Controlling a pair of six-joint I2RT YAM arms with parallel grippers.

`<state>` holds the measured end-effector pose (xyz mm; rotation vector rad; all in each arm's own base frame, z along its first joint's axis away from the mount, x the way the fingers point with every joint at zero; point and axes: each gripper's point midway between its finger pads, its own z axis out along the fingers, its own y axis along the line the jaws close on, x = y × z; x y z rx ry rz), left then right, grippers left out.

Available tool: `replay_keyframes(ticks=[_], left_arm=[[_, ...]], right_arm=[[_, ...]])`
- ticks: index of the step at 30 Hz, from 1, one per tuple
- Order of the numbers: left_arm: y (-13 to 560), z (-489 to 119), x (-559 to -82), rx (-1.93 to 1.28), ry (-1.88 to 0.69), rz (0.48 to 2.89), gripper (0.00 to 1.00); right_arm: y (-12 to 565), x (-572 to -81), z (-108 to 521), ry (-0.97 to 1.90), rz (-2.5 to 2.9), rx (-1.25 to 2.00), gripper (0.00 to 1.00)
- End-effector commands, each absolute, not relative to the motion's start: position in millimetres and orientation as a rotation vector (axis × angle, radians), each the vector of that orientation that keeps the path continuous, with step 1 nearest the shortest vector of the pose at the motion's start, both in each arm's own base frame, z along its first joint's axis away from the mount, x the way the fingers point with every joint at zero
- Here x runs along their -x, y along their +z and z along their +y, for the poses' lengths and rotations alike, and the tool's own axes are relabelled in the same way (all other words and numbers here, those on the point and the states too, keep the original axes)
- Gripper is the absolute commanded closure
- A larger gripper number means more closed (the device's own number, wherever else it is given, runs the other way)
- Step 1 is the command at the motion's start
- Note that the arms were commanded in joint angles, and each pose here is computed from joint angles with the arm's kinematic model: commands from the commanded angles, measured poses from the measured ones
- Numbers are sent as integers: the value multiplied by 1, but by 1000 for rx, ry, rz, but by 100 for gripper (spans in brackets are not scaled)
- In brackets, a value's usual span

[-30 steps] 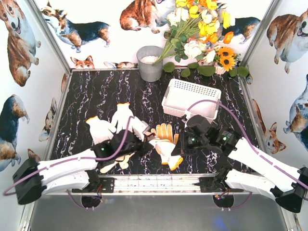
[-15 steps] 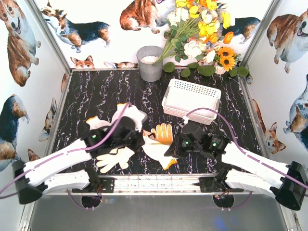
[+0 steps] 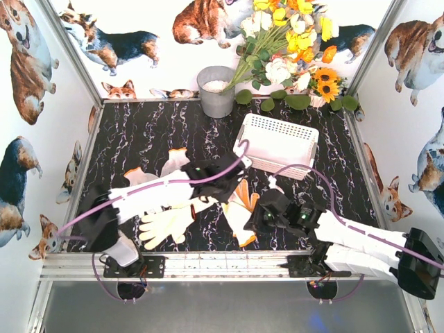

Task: Put the gloves into the storage basket
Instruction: Turn over the glove at the center of the board.

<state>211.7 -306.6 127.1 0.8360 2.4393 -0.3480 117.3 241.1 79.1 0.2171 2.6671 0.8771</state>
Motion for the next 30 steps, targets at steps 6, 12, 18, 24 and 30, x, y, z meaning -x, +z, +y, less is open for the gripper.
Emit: replay_keyframes(ticks=[6, 12, 18, 24, 30], left_arm=[[101, -341, -241, -913, -333, 2396, 93], [111, -341, -245, -819, -358, 2367, 44], [140, -325, -243, -633, -412, 2299, 21], [140, -320, -212, -413, -683, 2307, 16], [128, -331, -169, -190, -1065, 2335, 19]], right_arm=[[76, -124, 231, 867, 2581, -258, 68], [62, -111, 212, 787, 2646, -249, 58], [56, -98, 204, 832, 2660, -287, 53], [45, -90, 200, 834, 2696, -306, 52], [38, -82, 195, 805, 2743, -298, 54]])
